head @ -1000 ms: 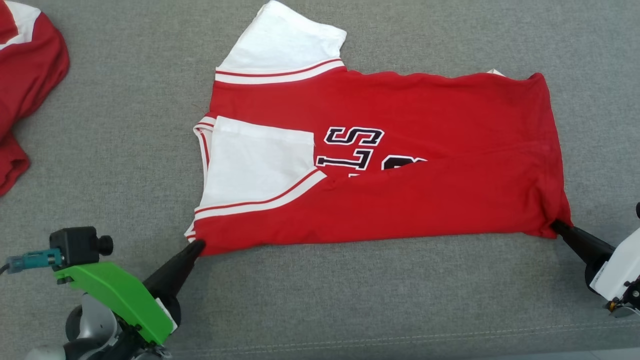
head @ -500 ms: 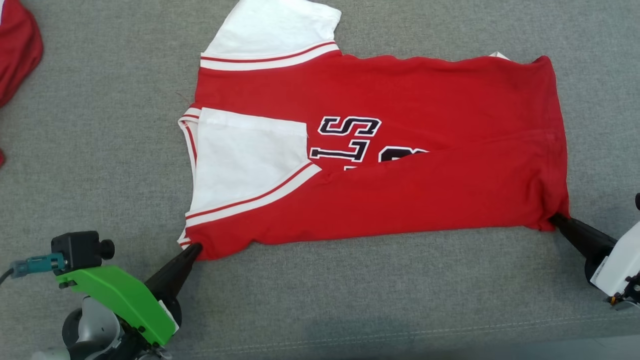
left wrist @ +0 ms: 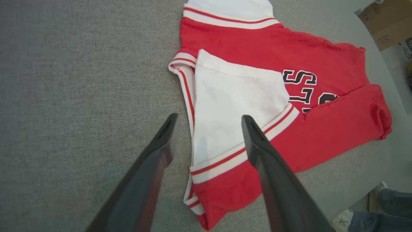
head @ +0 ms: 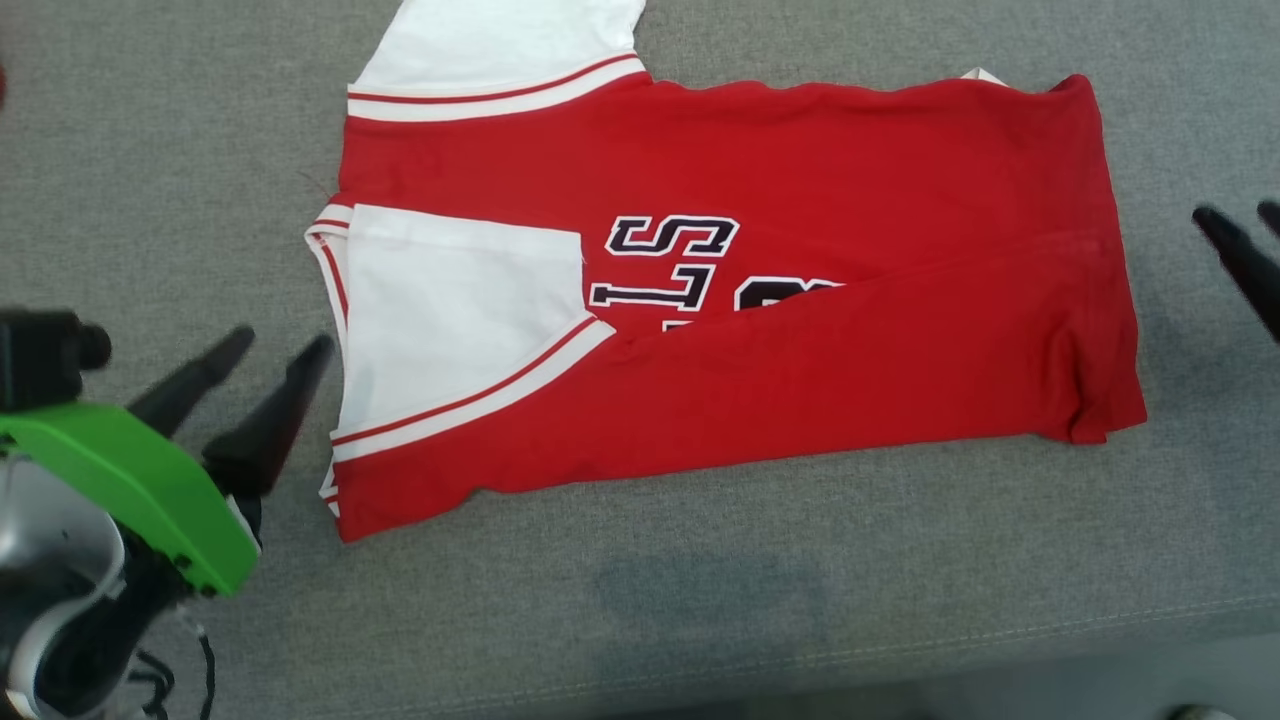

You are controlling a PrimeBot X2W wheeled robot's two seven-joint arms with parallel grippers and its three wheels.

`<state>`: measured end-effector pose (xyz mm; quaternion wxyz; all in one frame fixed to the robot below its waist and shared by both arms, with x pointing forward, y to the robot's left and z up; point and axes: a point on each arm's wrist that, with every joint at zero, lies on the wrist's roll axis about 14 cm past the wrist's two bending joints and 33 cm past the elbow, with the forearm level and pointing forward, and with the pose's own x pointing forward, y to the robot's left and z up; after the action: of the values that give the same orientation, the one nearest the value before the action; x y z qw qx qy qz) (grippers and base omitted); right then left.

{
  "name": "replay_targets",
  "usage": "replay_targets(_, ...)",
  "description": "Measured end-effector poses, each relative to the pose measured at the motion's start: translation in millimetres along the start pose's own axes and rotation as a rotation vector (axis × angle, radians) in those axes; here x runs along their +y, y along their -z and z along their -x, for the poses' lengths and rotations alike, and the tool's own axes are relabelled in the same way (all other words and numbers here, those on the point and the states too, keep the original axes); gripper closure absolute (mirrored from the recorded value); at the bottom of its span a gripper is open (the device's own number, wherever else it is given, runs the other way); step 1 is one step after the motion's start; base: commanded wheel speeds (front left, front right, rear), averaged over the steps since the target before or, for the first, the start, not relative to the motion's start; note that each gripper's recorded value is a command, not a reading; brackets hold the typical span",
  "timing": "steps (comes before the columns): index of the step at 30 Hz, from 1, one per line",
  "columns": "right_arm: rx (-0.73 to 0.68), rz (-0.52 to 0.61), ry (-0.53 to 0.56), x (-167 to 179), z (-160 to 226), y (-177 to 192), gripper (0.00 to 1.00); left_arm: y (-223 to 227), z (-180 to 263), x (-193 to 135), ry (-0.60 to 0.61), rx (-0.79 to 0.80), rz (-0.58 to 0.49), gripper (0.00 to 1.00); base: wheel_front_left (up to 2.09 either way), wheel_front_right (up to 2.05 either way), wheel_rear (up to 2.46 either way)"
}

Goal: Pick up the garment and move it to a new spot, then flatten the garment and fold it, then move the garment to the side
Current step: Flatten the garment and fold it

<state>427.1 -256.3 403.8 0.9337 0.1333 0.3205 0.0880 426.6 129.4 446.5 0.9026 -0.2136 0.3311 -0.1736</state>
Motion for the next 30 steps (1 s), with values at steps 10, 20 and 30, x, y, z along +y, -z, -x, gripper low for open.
replay_targets(10, -0.06, 0.045, -0.087, 29.5, -52.1, -34.2, 0.0, -68.4, -55.7, -19.0, 0.08, -0.037, -0.171, 0.0, 0.0, 0.0, 0.0)
replay_targets(20, -0.036, 0.052, -0.089, 27.9, -99.9, -28.8, 0.0, -93.0, -120.0, -14.5, 0.088, 0.0, -0.231, 0.0, 0.0, 0.0, 0.0)
replay_targets(30, -0.013, 0.038, -0.017, 0.0, -116.0, -11.6, 0.18, -69.5, -187.9, -36.4, 0.193, 0.085, -0.156, 0.0, 0.0, 0.0, 0.0)
